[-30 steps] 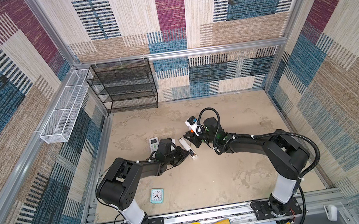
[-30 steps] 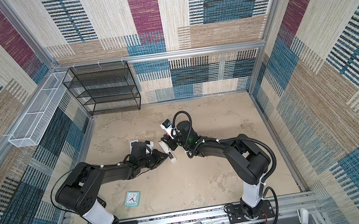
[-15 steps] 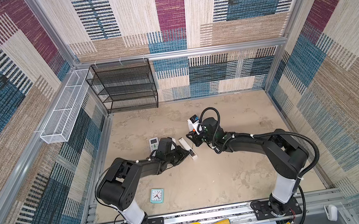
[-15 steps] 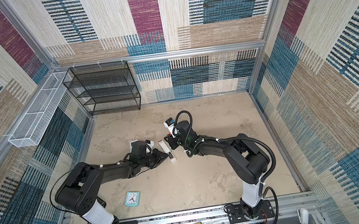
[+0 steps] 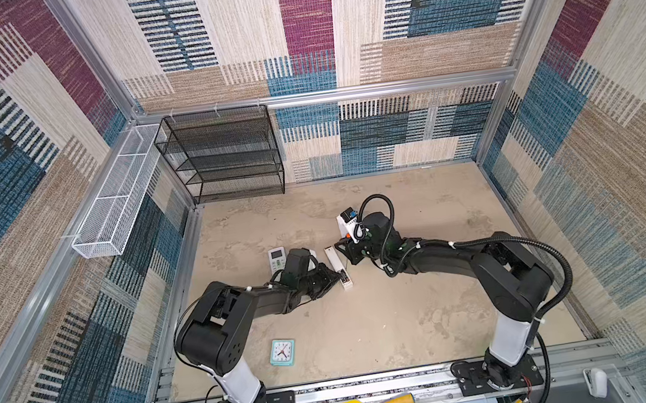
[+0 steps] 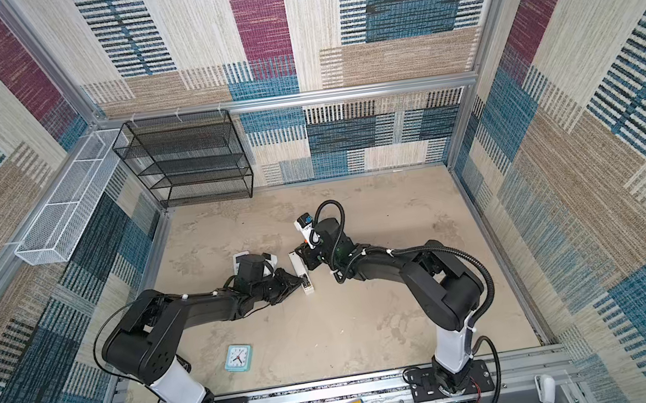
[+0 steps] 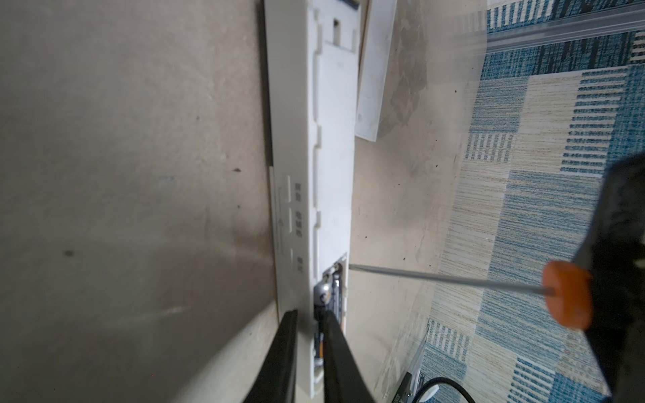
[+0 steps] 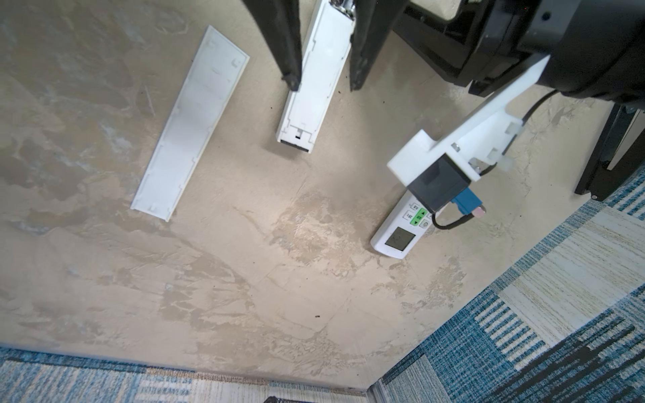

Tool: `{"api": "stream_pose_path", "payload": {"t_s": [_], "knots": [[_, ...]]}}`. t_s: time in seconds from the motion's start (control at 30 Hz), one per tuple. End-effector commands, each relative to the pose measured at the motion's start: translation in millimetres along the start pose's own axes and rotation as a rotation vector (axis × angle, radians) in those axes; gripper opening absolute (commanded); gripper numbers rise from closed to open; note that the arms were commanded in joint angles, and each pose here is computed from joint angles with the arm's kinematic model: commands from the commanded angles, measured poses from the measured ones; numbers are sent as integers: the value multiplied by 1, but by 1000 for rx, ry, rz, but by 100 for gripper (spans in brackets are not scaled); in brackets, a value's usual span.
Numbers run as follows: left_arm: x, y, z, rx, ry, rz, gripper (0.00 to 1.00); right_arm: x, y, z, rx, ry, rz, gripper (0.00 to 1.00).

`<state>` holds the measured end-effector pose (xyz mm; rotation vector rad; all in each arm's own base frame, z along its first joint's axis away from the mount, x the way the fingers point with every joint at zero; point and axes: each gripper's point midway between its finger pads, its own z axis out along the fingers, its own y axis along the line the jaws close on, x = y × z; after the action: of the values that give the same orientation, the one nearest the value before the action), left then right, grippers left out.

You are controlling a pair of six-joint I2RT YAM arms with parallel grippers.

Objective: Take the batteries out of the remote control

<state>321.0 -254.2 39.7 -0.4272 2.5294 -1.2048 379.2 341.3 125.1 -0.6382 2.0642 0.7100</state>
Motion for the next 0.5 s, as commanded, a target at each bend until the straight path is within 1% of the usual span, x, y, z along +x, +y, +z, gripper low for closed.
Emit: {"api": "stream_pose_path", "payload": {"t_s": [0.0, 0.2, 0.47], "knots": [[-1, 2, 0, -7, -10, 10, 18, -15, -1, -5, 32, -36, 4, 0], [-1, 3, 0, -10, -8, 7, 17, -17, 3, -5, 22, -36, 21, 0], [1, 5, 0, -13, -4, 5, 16, -4, 1, 2, 35, 1, 29, 0]]}}
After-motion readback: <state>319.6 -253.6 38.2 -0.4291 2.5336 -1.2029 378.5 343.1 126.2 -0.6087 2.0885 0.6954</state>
